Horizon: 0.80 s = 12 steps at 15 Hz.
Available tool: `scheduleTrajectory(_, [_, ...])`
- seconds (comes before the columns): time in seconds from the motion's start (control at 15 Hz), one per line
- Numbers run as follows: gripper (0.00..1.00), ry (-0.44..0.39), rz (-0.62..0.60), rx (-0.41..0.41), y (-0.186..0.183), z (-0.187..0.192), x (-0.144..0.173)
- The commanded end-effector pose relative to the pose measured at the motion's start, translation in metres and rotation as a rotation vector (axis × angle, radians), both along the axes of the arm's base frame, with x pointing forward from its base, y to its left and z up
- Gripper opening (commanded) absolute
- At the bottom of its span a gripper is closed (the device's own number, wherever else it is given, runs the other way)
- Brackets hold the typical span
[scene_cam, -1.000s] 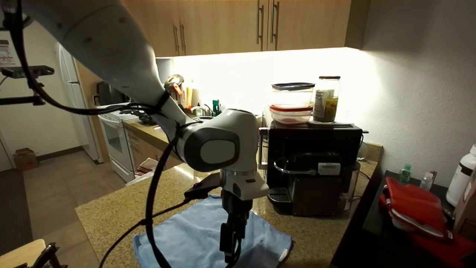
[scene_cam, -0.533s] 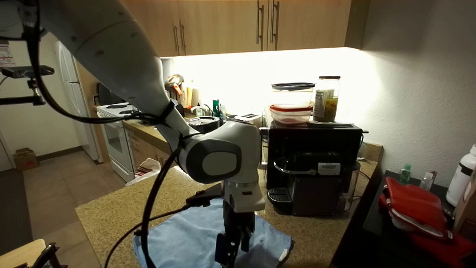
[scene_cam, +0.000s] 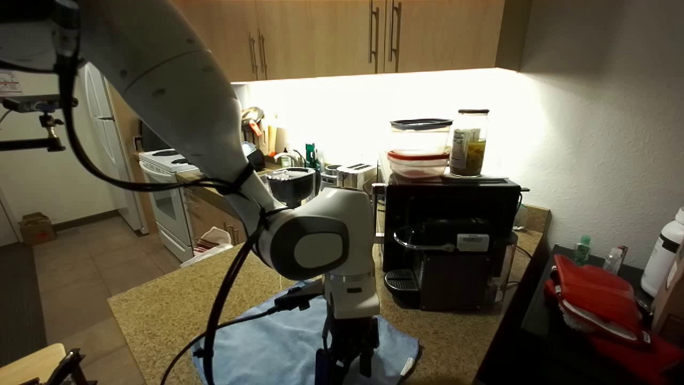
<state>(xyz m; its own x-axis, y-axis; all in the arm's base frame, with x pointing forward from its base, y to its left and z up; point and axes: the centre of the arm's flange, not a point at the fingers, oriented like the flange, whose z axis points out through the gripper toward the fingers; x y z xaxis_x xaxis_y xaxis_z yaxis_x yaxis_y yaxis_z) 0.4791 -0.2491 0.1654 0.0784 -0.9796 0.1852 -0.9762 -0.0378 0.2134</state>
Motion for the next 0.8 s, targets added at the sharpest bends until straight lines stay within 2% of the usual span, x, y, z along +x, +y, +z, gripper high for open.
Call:
scheduleTrajectory(0.0, [1.00,-0.020,0.005,-0.058,0.002,-0.005,-0.001])
scheduleTrajectory(0.4, [1.00,-0.094,0.116,0.027,0.060,0.028,0.014])
scheduleTrajectory(0.6, [1.00,-0.111,0.182,0.053,0.105,0.028,0.019])
scheduleTrajectory(0.73, [1.00,-0.094,0.231,0.080,0.136,0.019,0.017])
